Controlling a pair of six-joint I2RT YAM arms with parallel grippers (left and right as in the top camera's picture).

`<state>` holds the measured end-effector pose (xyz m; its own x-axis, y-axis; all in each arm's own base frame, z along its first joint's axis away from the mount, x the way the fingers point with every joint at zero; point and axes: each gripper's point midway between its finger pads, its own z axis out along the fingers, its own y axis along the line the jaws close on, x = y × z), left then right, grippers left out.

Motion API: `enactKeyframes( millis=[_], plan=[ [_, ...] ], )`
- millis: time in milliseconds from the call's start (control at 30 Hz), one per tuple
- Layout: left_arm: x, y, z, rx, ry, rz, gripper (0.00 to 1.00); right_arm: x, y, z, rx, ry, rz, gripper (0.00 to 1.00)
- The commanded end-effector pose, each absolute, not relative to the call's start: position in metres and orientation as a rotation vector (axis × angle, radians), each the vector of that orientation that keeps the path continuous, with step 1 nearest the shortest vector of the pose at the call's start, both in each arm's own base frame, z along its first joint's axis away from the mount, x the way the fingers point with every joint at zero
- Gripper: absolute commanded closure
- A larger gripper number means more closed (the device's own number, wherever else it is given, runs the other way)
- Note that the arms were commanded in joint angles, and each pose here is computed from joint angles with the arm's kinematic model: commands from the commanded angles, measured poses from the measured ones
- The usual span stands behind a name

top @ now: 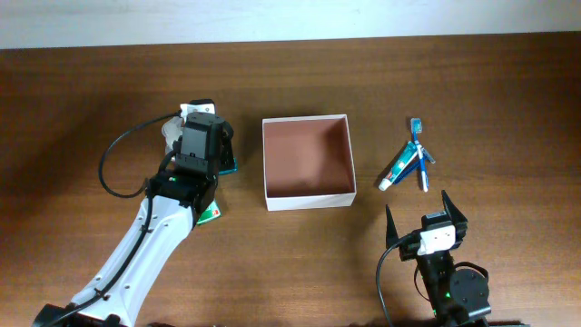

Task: Pack container
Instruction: 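Lower the left gripper and close it on the Listerine cap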

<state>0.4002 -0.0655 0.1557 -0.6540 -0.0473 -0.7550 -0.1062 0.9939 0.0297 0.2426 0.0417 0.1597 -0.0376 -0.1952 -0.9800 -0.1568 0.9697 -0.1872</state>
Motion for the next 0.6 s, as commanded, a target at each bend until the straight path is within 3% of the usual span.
enactKeyframes(
  millis=[0,67,433,467,567],
  plan=[
    [0.4041,-0.0661,0.1616,-0.110,2.265,0.094,0.47,0.2428,0.0392,0.1570,-0.262,1.623,-0.038,0.01],
    [0.4052,-0.0664,0.1628,-0.111,2.259,0.091,0.36,0.2428,0.0392,0.1570,-0.262,1.623,-0.038,0.01],
    [0.4128,-0.0688,0.1568,-0.112,2.252,0.088,0.36,0.2428,0.0392,0.1570,-0.263,1.623,-0.038,0.01],
    [0.4131,-0.0689,0.1571,-0.112,2.250,0.088,0.37,0.2428,0.0392,0.1570,-0.262,1.623,-0.038,0.01],
    [0.4135,-0.0690,0.1582,-0.113,2.247,0.086,0.56,0.2428,0.0392,0.1570,-0.262,1.623,-0.038,0.02]
  ],
)
